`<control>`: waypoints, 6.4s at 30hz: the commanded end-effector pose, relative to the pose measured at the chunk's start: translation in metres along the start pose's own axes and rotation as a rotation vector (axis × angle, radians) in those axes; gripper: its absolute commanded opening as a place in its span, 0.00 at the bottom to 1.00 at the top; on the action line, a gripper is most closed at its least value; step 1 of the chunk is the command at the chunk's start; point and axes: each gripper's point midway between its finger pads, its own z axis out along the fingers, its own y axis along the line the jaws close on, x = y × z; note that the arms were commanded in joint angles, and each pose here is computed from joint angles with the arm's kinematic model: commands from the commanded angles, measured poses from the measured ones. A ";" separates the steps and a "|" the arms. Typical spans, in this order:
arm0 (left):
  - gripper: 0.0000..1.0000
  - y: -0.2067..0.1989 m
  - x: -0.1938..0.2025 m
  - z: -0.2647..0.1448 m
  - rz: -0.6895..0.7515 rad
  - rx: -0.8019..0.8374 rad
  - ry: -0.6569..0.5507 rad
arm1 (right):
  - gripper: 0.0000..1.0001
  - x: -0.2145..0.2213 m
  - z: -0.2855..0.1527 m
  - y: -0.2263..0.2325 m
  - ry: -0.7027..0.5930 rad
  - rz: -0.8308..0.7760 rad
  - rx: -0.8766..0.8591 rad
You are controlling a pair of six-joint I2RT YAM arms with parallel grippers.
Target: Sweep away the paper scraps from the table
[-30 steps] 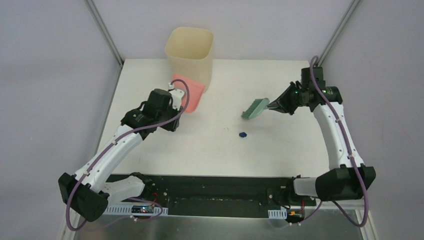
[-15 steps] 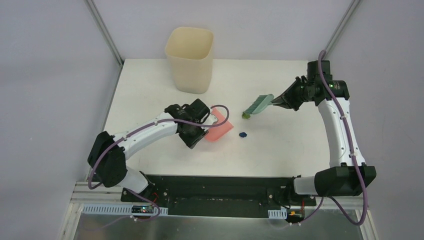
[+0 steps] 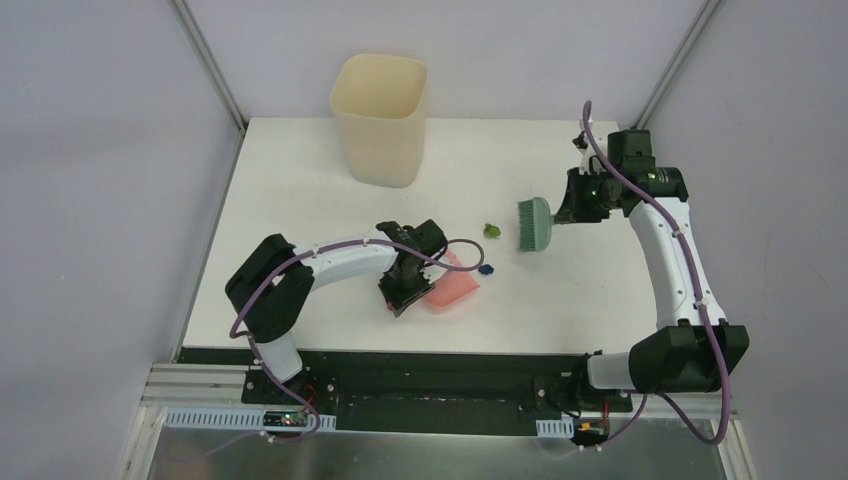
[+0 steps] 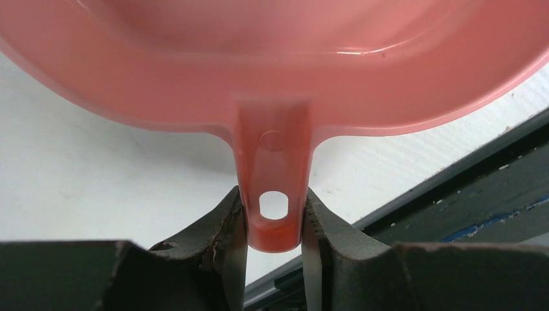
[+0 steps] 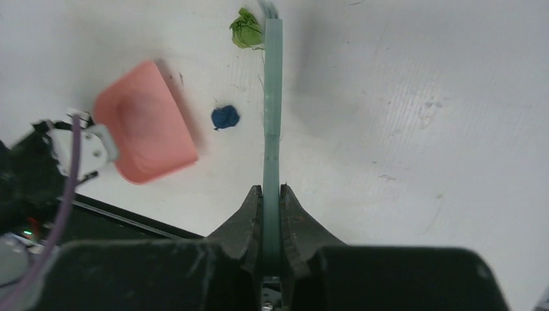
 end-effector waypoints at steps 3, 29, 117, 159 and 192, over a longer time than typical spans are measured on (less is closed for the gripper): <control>0.30 -0.005 -0.020 0.000 0.028 0.002 -0.113 | 0.00 -0.018 -0.007 -0.008 -0.094 -0.348 -0.004; 0.00 -0.007 -0.026 -0.040 0.107 -0.064 -0.282 | 0.00 -0.091 0.030 -0.004 -0.132 -0.702 0.298; 0.00 -0.018 -0.017 -0.005 0.155 -0.036 0.095 | 0.00 0.067 0.073 0.093 0.279 -0.474 -0.194; 0.00 0.018 -0.026 -0.064 0.057 -0.246 -0.130 | 0.00 0.037 -0.025 0.033 -0.122 0.068 -0.422; 0.00 0.179 -0.138 -0.281 -0.236 -0.586 -0.536 | 0.00 0.063 -0.008 0.040 -0.221 0.228 -0.759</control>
